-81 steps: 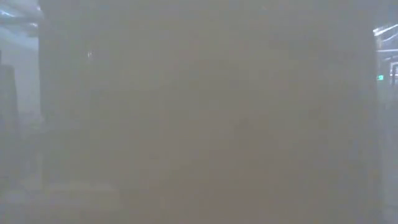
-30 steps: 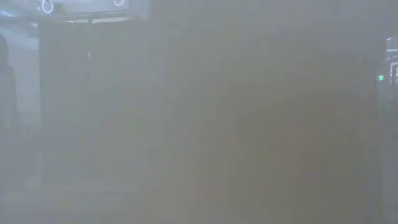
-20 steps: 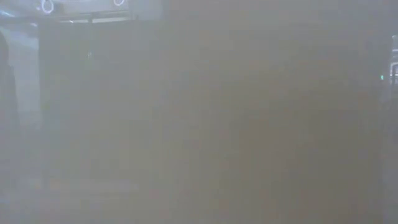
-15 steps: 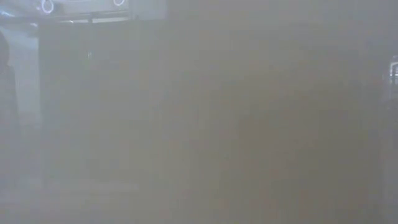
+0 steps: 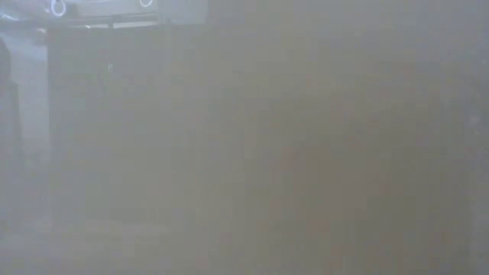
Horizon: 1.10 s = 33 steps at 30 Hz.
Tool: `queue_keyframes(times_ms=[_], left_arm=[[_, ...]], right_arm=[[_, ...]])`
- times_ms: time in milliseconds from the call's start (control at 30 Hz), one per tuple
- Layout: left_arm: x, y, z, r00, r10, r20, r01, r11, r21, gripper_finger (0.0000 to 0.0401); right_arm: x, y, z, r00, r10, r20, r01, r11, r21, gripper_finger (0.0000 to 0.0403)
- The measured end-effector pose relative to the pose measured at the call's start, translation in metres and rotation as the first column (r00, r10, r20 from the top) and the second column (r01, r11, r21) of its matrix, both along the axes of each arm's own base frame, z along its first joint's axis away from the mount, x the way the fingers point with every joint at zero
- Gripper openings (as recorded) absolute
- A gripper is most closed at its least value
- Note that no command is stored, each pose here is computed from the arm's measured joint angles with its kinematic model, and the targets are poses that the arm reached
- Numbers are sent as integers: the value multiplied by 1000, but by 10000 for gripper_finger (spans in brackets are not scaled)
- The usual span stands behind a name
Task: Sort blocks by size
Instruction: Put the small red game piece into the black bin
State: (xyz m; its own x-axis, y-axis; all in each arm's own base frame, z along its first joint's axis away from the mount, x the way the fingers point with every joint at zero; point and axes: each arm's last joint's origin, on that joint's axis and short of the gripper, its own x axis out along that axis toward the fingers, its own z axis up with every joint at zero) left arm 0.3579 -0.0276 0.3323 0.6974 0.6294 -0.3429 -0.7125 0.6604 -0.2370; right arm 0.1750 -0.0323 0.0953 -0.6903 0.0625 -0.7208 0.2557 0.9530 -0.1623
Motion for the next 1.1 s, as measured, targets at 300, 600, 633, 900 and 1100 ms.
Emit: queue_keyframes(times_ms=[300, 600, 633, 900, 1100], left_arm=[[0, 0, 0, 1000, -1, -2, 1, 1000, 3, 241], [-4, 1, 5, 998, -31, -50, 34, 997, 69, 241], [-6, 1, 8, 998, -35, -52, 39, 996, 78, 241], [-26, -1, 26, 986, -108, -129, 127, 981, 145, 241], [-36, -1, 16, 948, -118, -296, 167, 975, 146, 241]], right_arm=[[0, 0, -2, 1000, -12, -2, 13, 1000, 13, 246], [-1, 1, -2, 999, -30, -9, 30, 999, 21, 153], [-1, 1, -1, 999, -32, -15, 32, 999, 16, 152], [3, 0, 27, 998, -53, -43, 50, 997, -52, 155], [9, -2, 67, 993, -115, 5, 115, 983, -146, 158]])
